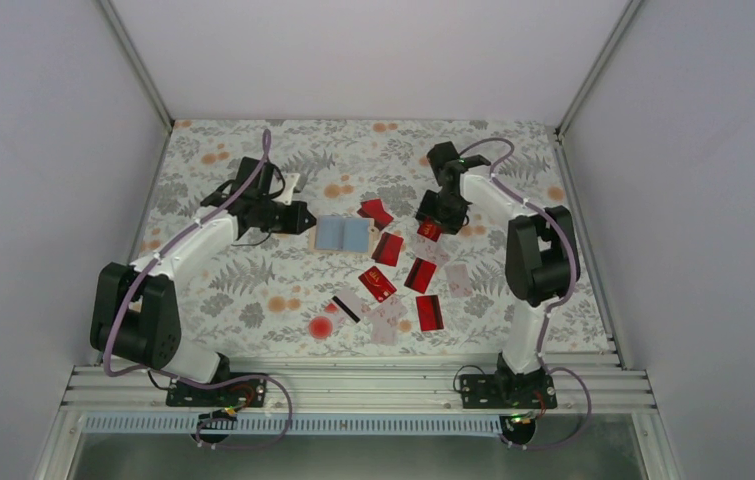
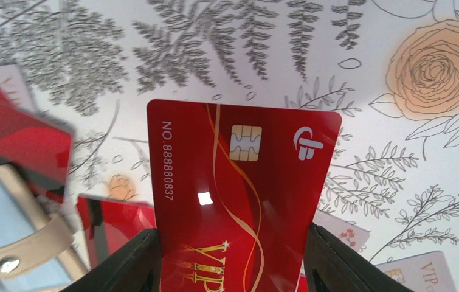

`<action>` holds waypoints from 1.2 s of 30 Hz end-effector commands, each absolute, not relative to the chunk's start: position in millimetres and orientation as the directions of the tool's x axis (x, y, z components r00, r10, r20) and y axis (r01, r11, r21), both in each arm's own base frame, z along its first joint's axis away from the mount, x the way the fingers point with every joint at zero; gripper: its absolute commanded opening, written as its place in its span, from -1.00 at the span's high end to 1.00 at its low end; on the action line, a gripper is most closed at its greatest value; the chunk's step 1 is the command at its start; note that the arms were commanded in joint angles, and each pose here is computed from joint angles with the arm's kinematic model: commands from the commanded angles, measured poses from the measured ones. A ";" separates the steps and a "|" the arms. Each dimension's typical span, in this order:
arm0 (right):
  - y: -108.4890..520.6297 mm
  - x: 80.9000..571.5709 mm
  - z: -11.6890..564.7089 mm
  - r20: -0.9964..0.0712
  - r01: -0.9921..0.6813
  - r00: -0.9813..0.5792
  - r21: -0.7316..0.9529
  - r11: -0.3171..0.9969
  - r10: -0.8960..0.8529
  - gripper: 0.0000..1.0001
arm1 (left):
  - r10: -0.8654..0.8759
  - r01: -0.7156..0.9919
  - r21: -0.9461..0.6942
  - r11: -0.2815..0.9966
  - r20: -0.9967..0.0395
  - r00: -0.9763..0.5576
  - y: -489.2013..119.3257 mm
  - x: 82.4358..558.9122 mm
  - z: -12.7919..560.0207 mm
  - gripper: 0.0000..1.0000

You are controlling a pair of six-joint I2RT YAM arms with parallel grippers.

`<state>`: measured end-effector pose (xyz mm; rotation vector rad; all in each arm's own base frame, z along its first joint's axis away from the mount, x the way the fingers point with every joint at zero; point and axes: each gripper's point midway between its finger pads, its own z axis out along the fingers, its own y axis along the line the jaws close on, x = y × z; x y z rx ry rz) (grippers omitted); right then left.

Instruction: Put the credit cards into the card holder

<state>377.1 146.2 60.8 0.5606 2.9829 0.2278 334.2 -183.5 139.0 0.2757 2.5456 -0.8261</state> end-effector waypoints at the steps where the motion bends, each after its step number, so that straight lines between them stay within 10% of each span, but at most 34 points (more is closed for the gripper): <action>1: 163.5 381.6 92.3 -0.140 0.257 -0.946 0.229 0.939 0.293 0.02 | 0.026 0.337 -0.555 0.761 -0.493 -0.870 -193.3 343.1 157.6 0.91; 18: 227.1 358.4 126.4 -0.262 -0.037 -0.962 0.411 0.911 0.079 0.03 | -0.009 0.349 -0.784 0.513 -0.412 -0.911 -244.7 382.0 188.8 0.15; 36: 277.9 334.4 147.3 -0.350 -0.307 -0.927 0.511 0.803 -0.132 0.03 | 0.078 0.369 -0.852 0.371 -0.368 -0.927 -285.6 383.1 184.2 -0.09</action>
